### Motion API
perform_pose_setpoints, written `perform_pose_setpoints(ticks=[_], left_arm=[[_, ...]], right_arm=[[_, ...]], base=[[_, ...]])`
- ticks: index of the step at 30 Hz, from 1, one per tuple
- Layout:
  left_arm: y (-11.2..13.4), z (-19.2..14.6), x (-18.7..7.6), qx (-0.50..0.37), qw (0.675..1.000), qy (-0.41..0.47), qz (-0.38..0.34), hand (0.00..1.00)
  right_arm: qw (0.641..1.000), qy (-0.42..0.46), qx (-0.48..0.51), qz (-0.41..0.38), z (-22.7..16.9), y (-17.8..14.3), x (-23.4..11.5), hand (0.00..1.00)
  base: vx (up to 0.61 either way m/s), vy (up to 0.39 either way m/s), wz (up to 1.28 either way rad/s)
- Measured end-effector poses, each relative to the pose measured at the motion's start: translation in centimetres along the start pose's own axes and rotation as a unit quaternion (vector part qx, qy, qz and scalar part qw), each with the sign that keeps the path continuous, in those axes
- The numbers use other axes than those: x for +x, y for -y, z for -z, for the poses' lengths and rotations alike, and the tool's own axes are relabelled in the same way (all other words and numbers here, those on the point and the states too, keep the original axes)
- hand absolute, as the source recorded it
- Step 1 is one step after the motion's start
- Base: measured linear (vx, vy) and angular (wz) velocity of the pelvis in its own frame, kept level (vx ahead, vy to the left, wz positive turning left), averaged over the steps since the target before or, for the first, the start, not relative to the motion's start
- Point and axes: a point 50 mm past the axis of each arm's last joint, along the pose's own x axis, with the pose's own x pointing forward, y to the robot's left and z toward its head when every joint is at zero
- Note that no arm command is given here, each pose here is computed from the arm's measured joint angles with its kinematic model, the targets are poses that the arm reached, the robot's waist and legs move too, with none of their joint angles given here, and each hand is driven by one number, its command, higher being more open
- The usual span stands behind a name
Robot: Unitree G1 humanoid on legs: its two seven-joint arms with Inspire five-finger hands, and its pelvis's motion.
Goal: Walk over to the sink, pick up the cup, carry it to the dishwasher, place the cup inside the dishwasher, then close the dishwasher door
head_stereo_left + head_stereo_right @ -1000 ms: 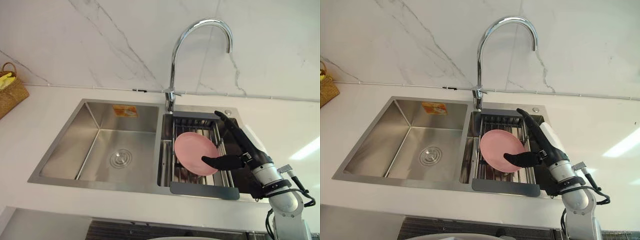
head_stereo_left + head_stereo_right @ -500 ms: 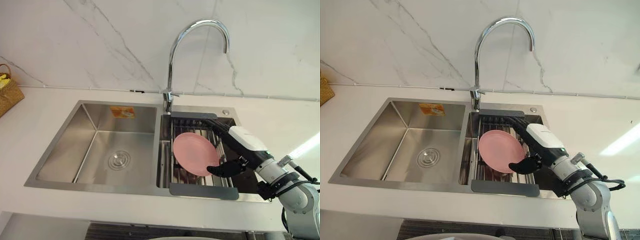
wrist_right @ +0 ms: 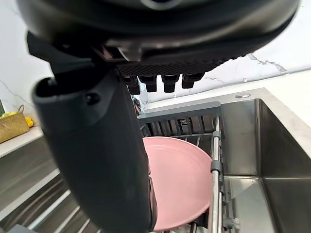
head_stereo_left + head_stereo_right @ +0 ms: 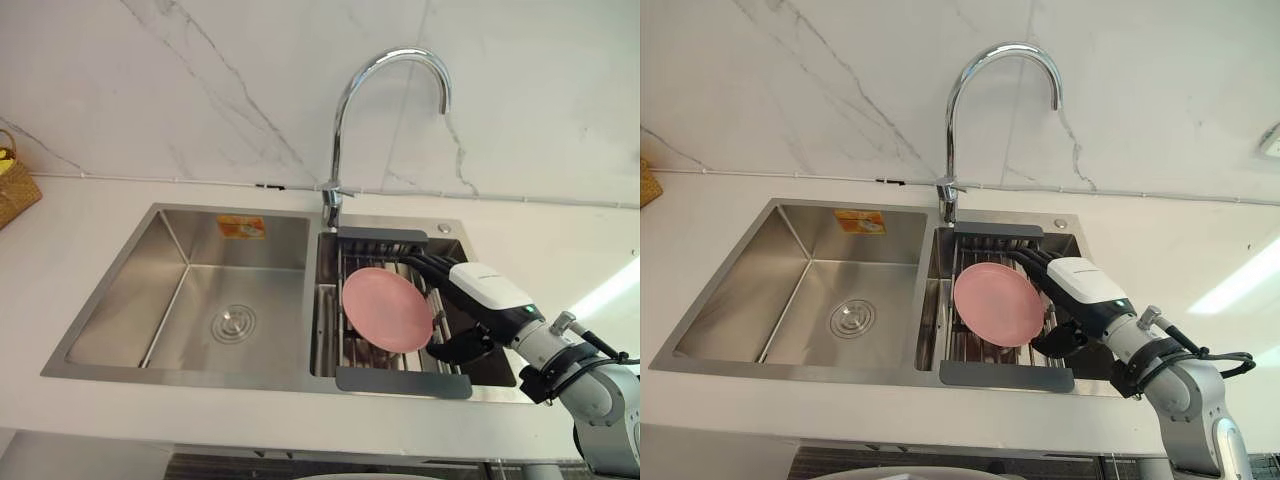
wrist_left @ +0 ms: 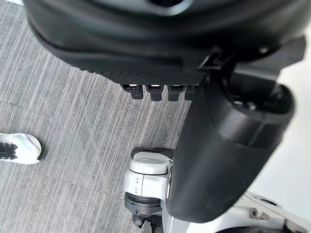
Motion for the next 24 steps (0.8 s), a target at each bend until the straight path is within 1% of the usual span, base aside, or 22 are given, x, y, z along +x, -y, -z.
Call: perform_pose_setpoints(ticks=[10,20,24], left_arm=[[0.0,0.0,0.0,0.001,1.000,0.003,0.000,1.00],[-0.1,-0.1,0.0,0.003,1.000,0.005,-0.001,1.00],[-0.3,-0.2,0.0,0.007,1.000,0.007,-0.003,1.00]], right_arm=[[0.999,-0.016,-0.003,-0.027,0.8,-1.7,-0.5,1.00],[0.999,-0.025,-0.011,-0.020,1.3,-2.2,-0.5,1.00],[0.999,-0.023,-0.030,-0.021,1.2,-2.4,-0.4,1.00]], base=[[0.00,-0.002,0.00],[0.00,0.000,0.00],[0.00,0.000,0.00]])
